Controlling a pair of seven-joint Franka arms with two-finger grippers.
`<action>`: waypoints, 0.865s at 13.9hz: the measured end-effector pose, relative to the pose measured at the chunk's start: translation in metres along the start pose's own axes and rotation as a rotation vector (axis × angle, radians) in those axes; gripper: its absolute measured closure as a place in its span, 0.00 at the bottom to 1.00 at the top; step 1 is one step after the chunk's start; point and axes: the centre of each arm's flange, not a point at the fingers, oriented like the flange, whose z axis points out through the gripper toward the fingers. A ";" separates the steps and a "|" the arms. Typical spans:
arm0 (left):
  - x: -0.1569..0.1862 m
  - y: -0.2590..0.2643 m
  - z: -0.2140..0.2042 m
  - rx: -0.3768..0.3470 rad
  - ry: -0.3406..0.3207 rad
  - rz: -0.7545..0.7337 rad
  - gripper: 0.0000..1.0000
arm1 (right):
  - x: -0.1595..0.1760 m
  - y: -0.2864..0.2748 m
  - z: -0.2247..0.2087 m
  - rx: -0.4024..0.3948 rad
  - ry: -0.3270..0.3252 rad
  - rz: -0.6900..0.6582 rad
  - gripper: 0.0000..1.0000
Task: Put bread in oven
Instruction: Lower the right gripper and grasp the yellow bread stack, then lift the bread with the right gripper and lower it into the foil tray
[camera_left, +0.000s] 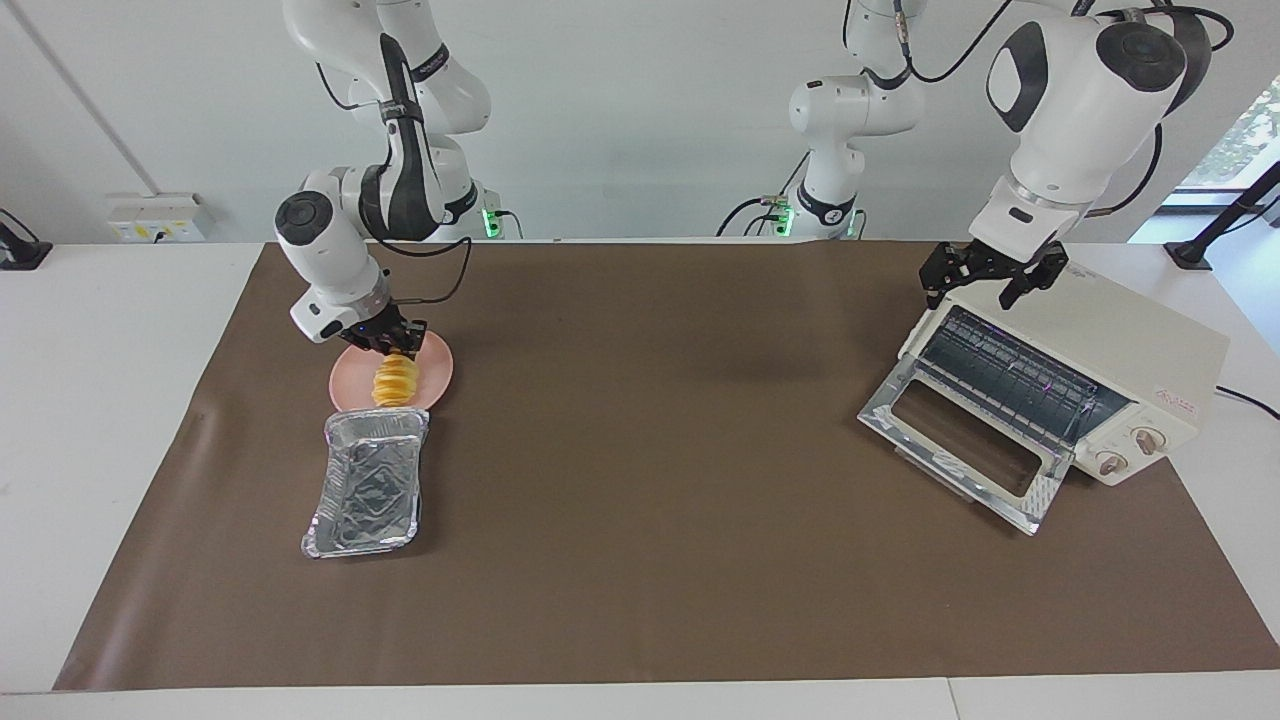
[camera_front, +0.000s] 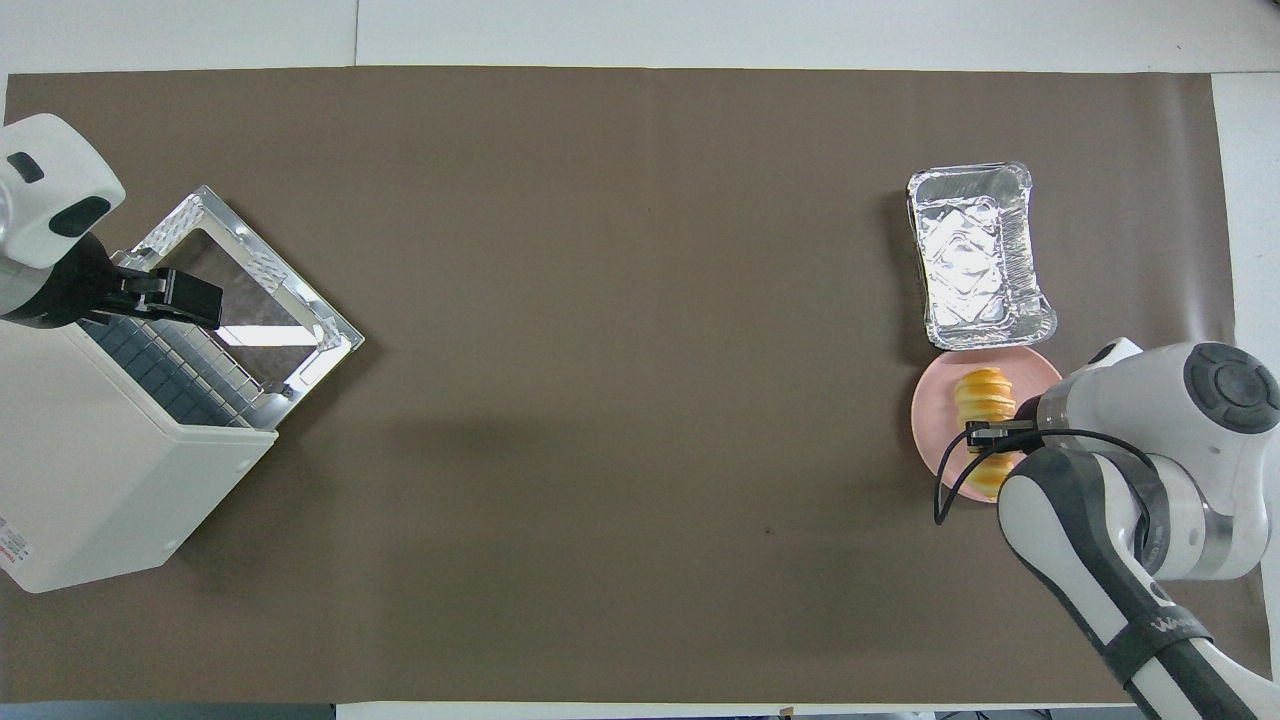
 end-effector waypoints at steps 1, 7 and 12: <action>0.000 0.000 0.000 0.000 0.000 0.000 0.00 | 0.005 -0.002 -0.014 0.016 -0.010 0.010 0.67; 0.000 0.000 0.000 0.000 0.000 0.000 0.00 | 0.038 -0.012 -0.101 0.032 0.000 -0.005 0.66; 0.000 0.000 0.000 0.000 0.000 0.000 0.00 | 0.085 -0.009 -0.128 0.006 0.114 -0.048 0.66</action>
